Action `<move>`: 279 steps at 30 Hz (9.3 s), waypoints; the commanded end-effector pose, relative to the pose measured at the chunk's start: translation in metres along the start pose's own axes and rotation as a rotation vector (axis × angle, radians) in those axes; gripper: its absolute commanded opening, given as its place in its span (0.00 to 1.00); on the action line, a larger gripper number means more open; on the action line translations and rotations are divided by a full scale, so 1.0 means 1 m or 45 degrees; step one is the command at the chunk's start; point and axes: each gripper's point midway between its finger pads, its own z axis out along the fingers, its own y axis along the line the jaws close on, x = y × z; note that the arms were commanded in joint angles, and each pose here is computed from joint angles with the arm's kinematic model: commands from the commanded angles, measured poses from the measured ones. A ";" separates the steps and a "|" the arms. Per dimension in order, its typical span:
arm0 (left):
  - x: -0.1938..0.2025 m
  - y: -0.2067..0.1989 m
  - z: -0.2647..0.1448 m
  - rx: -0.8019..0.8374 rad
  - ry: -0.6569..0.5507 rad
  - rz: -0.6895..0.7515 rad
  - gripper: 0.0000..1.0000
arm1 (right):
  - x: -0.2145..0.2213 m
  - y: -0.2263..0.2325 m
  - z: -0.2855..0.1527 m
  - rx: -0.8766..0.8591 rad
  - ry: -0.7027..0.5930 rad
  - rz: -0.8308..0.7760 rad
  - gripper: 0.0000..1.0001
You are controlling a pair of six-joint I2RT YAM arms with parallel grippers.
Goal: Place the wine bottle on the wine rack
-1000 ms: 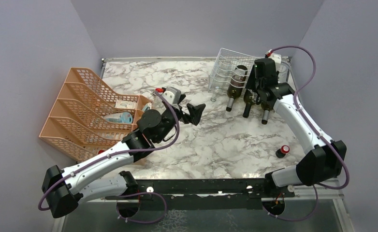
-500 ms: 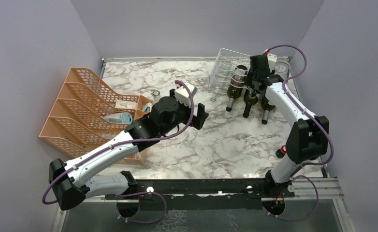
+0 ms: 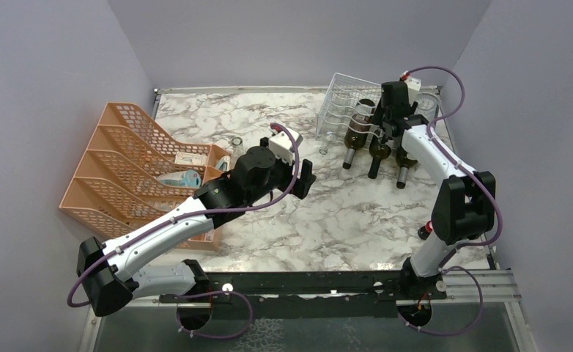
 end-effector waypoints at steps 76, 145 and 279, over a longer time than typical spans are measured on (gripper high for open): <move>-0.174 0.085 -0.189 -0.548 -0.763 0.046 0.99 | 0.065 0.220 -0.307 -1.756 -0.113 -0.421 0.80; -0.005 -0.029 -0.004 0.319 -0.409 0.296 0.99 | -0.007 0.116 -0.323 -0.952 -0.412 -0.049 0.01; -0.073 0.048 -0.053 -0.326 -0.347 0.120 0.99 | -0.034 0.084 -0.186 -0.648 -0.148 0.039 0.01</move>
